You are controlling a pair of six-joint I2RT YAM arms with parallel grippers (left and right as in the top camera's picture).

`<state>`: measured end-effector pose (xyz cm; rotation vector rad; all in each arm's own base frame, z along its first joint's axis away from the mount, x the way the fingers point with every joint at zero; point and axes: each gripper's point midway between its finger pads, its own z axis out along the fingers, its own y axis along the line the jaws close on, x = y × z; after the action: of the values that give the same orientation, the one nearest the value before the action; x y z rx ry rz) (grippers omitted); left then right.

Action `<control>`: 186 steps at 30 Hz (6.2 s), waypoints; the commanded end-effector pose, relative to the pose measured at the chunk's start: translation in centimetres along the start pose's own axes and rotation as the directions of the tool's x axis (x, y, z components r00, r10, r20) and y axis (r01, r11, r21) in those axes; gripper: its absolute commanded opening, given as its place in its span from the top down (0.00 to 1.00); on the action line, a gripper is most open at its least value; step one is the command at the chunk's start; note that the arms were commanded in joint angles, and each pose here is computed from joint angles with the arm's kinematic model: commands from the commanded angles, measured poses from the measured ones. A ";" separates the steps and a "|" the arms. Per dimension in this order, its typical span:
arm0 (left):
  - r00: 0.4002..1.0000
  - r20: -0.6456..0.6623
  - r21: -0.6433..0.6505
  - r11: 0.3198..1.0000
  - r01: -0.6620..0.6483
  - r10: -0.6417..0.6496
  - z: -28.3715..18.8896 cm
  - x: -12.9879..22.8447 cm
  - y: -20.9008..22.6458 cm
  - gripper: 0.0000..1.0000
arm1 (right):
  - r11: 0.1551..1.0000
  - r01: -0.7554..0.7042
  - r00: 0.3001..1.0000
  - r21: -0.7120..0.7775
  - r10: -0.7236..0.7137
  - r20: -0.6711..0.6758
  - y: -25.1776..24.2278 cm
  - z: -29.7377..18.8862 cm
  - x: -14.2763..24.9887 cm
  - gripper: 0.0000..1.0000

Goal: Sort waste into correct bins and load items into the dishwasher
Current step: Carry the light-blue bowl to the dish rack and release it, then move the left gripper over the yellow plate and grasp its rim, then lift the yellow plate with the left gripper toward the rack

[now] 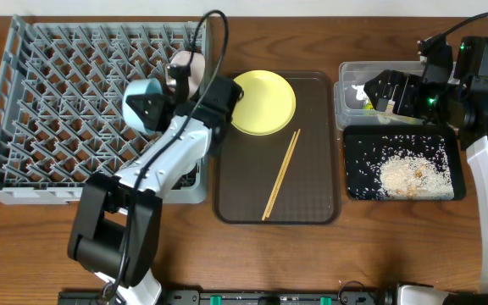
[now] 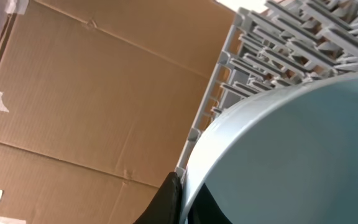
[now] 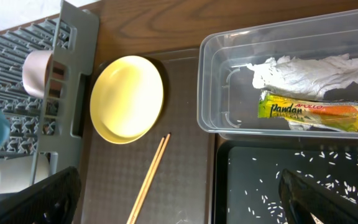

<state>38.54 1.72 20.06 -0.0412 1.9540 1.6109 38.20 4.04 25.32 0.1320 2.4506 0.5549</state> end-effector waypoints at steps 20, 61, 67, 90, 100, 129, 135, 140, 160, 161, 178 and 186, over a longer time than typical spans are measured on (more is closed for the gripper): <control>0.991 0.001 0.195 0.972 0.128 -0.131 -2.6 1.0 -4.7 0.92 | 1.000 -0.002 1.000 -0.004 0.002 0.000 0.2 -0.1 0.0 0.01; 0.975 -0.127 0.992 0.004 0.130 -0.182 -20.3 -5.8 -2.8 0.36 | 1.000 -0.002 1.000 -0.004 0.002 0.000 0.2 -0.1 0.0 0.01; 0.959 -0.284 0.956 0.075 0.282 0.005 -21.3 -6.1 -8.7 0.36 | 1.000 -0.003 1.000 -0.004 0.003 -0.002 0.2 -0.1 0.0 0.01; 0.704 -0.709 0.694 0.225 0.684 0.044 -19.8 -3.0 -22.5 0.53 | 1.000 -0.003 1.000 0.000 0.003 0.001 0.1 -0.1 0.0 0.01; 0.657 -0.752 0.642 0.284 0.712 0.052 -19.2 -1.2 -24.8 0.53 | 1.000 -0.003 1.000 0.000 0.003 0.000 0.1 -0.1 0.0 0.01; 0.899 -0.419 0.904 -0.038 0.427 0.129 -29.9 -3.7 -26.3 0.62 | 1.000 -0.003 1.000 0.000 0.003 0.000 0.1 -0.1 0.0 0.01; 0.895 -0.436 0.897 -0.039 0.441 0.098 -28.3 -5.2 -25.2 0.62 | 1.000 -0.003 1.000 0.000 0.003 0.000 0.1 -0.1 0.0 0.01; 0.845 -0.527 0.850 0.045 0.526 0.091 -22.4 -5.7 -21.6 0.65 | 1.000 -0.003 1.000 0.000 0.003 0.000 0.1 -0.1 0.0 0.01; 0.799 -0.600 0.774 0.270 0.573 0.026 -14.6 -2.9 -21.0 0.62 | 1.000 -0.004 1.000 0.000 0.004 -0.001 0.1 -0.1 0.0 0.01; 0.800 -0.599 0.776 0.265 0.572 0.028 -14.8 -2.7 -21.3 0.62 | 1.000 -0.004 1.000 0.000 0.004 -0.001 0.1 -0.1 0.0 0.01; 0.807 -0.587 0.806 0.146 0.573 0.072 -17.8 -1.7 -25.3 0.61 | 1.000 -0.003 1.000 0.000 0.003 -0.001 0.1 -0.1 0.0 0.01; 0.782 -0.618 0.782 0.155 0.604 0.073 -17.7 -1.2 -26.8 0.92 | 1.000 -0.003 1.000 0.000 0.003 -0.001 0.1 -0.1 0.0 0.01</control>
<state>43.11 -22.09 0.55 -0.3459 2.7911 -0.2895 38.19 4.00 25.29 0.1336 2.4520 0.5517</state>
